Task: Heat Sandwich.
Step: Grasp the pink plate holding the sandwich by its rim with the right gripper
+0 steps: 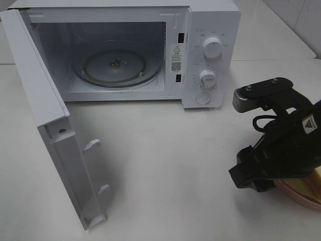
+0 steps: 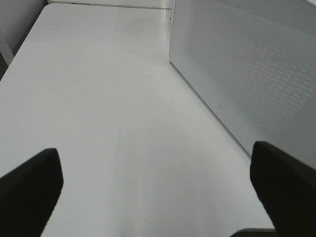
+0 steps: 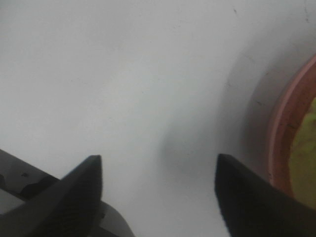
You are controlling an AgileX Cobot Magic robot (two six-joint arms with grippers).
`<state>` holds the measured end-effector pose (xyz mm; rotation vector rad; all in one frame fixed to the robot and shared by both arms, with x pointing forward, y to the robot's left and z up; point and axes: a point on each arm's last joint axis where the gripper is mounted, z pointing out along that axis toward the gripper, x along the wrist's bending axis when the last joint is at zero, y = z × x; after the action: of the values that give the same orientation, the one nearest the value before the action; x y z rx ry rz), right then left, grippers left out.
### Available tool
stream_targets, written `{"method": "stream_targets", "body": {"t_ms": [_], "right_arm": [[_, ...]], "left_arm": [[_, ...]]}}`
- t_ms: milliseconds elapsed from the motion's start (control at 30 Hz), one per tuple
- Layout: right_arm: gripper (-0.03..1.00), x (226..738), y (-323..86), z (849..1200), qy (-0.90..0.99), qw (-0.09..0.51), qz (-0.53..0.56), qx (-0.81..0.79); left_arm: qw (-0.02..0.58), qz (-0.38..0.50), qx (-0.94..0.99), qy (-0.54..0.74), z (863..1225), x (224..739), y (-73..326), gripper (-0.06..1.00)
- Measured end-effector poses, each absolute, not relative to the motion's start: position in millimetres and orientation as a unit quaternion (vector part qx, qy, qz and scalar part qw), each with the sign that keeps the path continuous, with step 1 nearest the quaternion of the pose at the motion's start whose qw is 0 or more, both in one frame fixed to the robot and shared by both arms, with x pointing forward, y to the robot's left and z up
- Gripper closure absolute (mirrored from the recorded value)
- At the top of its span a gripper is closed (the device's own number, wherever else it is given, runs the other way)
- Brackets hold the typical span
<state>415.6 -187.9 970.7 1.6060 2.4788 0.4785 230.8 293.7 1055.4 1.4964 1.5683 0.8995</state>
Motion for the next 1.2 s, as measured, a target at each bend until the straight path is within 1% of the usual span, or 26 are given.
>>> {"method": "stream_targets", "body": {"t_ms": [33, 67, 100, 133, 200, 300, 400, 667, 967, 1200], "right_arm": [[0.23, 415, -189, 971, 0.828, 0.076, 0.157, 0.533], [0.23, 415, -189, 971, 0.828, 0.076, 0.157, 0.533], [0.16, 414, -190, 972, 0.830, 0.078, 0.154, 0.531], [0.07, 413, -192, 973, 0.835, 0.078, 0.140, 0.527], [0.02, 410, -194, 972, 0.840, 0.074, 0.122, 0.524], [-0.01, 408, -195, 971, 0.845, 0.068, 0.108, 0.519], [-0.01, 408, -196, 971, 0.847, 0.067, 0.105, 0.516], [-0.01, 415, -198, 971, 0.842, 0.087, 0.091, 0.524], [0.01, 438, -205, 955, 0.827, 0.079, 0.055, 0.554], [0.02, 458, -197, 940, 0.831, 0.072, 0.032, 0.551]], "left_arm": [[0.387, 0.353, 0.588, 0.616, 1055, 231, 294, -0.03], [0.387, 0.353, 0.588, 0.616, 1055, 231, 294, -0.03], [0.387, 0.353, 0.588, 0.616, 1055, 231, 294, -0.03], [0.387, 0.353, 0.588, 0.616, 1055, 231, 294, -0.03], [0.387, 0.353, 0.588, 0.616, 1055, 231, 294, -0.03], [0.387, 0.353, 0.588, 0.616, 1055, 231, 294, -0.03], [0.387, 0.353, 0.588, 0.616, 1055, 231, 294, -0.03], [0.387, 0.353, 0.588, 0.616, 1055, 231, 294, -0.03], [0.387, 0.353, 0.588, 0.616, 1055, 231, 294, -0.03], [0.387, 0.353, 0.588, 0.616, 1055, 231, 294, -0.03]]}}
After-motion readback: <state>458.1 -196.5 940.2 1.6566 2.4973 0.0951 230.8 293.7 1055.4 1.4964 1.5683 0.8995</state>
